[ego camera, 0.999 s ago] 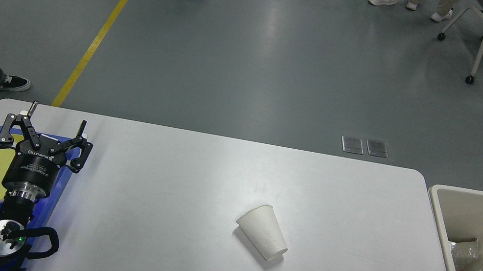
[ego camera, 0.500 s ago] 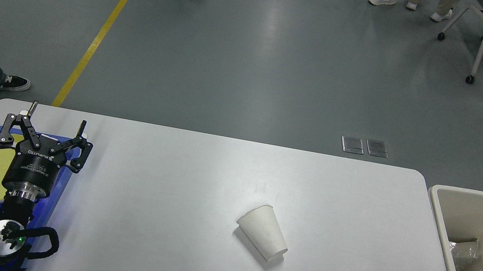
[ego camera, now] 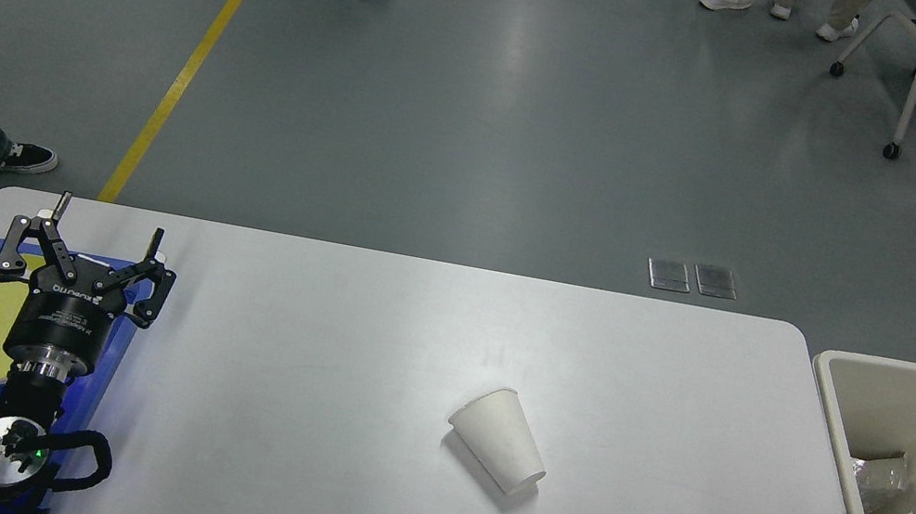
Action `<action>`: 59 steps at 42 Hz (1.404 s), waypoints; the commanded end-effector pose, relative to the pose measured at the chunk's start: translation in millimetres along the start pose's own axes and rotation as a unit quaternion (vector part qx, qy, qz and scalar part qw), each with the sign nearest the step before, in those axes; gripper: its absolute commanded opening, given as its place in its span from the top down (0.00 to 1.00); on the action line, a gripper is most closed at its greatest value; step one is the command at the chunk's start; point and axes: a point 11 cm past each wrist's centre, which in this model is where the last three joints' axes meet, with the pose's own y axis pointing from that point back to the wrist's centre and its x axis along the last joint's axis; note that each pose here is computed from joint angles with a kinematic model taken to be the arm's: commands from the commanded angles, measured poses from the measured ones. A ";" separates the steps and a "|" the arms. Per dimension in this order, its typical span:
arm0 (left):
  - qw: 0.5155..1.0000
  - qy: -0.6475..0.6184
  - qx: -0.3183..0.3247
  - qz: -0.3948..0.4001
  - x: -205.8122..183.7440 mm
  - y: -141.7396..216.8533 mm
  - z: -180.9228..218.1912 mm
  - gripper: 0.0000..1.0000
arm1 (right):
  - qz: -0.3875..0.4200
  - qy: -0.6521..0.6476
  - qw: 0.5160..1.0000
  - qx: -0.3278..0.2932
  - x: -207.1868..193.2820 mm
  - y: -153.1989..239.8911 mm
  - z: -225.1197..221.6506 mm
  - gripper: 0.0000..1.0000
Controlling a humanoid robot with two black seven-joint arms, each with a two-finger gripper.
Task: Tidy desktop
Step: 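Lower the white cup into the bin and release it, then raise the right gripper and move it over the white paper cup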
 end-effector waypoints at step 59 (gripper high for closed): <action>1.000 0.000 0.000 0.000 -0.1 0.0 -0.3 0.04 | -0.252 0.357 0.852 0.288 146.8 474.4 -179.4 0.00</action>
